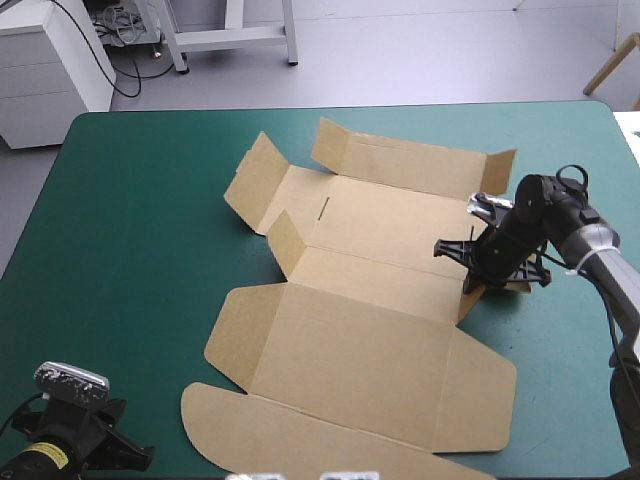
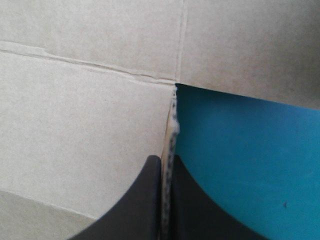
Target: Fold the box
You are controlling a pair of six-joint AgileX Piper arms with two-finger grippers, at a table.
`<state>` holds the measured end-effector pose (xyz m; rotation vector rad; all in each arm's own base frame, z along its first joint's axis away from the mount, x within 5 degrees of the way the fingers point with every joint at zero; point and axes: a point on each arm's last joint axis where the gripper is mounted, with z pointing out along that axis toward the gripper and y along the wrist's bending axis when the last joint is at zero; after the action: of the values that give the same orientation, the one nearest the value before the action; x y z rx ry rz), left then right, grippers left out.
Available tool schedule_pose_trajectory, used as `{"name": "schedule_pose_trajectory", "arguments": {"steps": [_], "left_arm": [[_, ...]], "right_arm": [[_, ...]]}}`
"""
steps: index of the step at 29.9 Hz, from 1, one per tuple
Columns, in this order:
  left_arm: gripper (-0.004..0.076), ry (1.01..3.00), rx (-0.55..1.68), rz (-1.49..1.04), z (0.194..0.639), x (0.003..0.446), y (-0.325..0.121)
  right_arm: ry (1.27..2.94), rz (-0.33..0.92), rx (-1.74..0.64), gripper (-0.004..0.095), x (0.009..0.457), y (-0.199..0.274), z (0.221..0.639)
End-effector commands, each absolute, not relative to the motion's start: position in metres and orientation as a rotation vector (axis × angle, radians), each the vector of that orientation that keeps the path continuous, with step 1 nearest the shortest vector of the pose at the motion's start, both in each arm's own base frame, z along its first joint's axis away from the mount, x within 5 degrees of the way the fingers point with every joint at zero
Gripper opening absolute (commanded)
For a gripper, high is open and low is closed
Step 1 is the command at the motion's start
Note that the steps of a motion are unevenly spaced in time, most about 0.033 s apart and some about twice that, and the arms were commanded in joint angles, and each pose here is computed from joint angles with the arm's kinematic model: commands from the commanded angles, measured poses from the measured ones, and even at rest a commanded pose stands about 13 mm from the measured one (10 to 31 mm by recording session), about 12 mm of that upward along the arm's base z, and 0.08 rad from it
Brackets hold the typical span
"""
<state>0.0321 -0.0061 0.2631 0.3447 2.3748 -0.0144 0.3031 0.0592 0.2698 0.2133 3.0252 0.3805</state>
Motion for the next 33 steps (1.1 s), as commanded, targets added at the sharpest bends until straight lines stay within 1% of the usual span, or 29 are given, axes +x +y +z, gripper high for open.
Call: {"name": "schedule_pose_trajectory", "arguments": {"steps": [1,5,8,13,19,26,33], "left_arm": [[-0.0010,2.320,0.328,-0.036,0.272,0.037,-0.008],[-0.0010,2.320,0.328,-0.036,0.272,0.037,-0.008],[-0.0010,2.320,0.328,-0.036,0.272,0.037,-0.008],[-0.0010,2.320,0.328,-0.036,0.272,0.037,-0.008],[-0.0010,2.319,0.336,-0.032,0.272,0.037,-0.008],[-0.0010,2.319,0.336,-0.032,0.272,0.037,-0.008],[-0.0010,2.319,0.336,-0.032,0.272,0.037,-0.008]], "right_arm": [[2.923,0.386,-0.025,-0.0018,0.323,0.062,0.299],[2.874,0.362,-0.228,-0.0018,0.353,0.067,0.300],[2.815,0.337,-0.438,-0.0018,0.375,0.071,0.298],[2.646,0.282,-0.840,-0.0018,0.405,0.095,0.300],[2.424,0.217,-1.218,-0.0019,0.428,0.141,0.296],[2.055,0.091,-1.566,-0.0019,0.442,0.204,0.300],[1.764,0.091,-1.698,-0.0019,0.443,0.255,0.301]]}}
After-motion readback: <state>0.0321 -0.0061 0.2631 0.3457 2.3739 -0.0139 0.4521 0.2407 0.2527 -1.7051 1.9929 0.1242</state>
